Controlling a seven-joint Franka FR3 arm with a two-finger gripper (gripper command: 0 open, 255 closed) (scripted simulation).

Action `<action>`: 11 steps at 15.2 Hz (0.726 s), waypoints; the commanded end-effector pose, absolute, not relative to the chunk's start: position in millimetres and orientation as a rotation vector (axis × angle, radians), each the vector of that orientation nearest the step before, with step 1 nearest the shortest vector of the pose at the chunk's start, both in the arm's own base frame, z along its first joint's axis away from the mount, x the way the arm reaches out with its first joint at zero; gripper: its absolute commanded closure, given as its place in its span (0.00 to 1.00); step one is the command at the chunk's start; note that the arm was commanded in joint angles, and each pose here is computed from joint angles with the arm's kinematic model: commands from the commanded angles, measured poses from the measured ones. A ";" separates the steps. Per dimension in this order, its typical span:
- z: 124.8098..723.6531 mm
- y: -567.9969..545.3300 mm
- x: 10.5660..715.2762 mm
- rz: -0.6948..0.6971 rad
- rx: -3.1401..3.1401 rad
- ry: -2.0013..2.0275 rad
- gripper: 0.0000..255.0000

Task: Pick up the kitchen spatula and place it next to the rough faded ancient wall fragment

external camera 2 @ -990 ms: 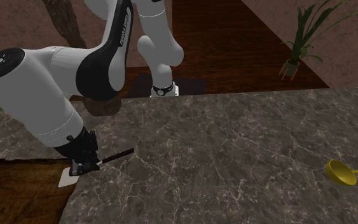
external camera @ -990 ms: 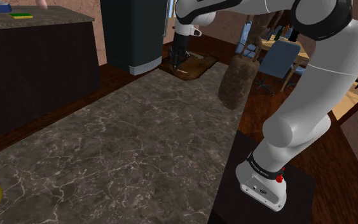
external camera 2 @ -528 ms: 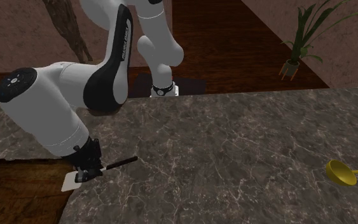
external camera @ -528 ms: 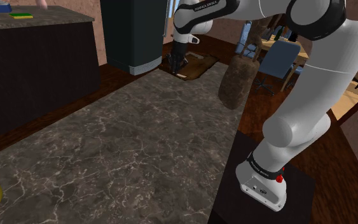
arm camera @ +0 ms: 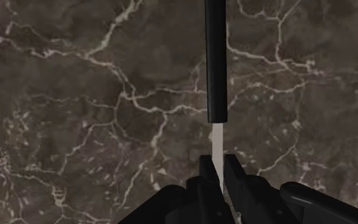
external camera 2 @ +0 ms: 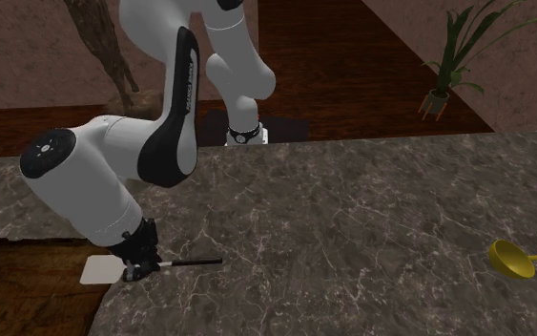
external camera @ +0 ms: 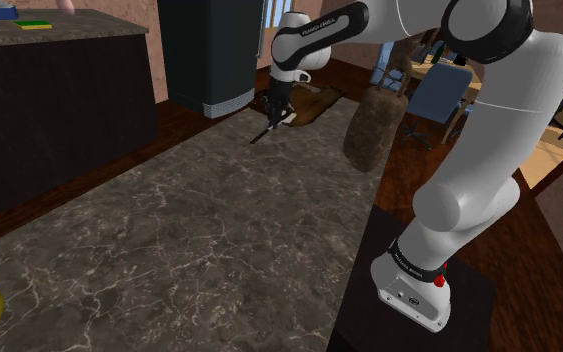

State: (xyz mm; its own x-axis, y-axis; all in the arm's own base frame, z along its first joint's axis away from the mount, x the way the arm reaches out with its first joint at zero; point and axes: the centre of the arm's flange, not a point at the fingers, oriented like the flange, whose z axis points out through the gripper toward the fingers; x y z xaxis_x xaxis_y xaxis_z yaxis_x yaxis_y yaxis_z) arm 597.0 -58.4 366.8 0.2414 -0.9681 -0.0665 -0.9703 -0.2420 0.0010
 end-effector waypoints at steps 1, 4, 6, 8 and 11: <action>356.1 -58.2 597.3 0.082 -2.443 1.908 1.00; 350.5 -58.2 597.3 0.082 -2.443 1.908 1.00; 350.5 -58.2 597.3 0.082 -2.443 1.908 1.00; 350.5 -58.2 597.3 0.082 -2.443 1.908 1.00; 350.1 -58.1 597.3 0.082 -2.443 1.908 0.00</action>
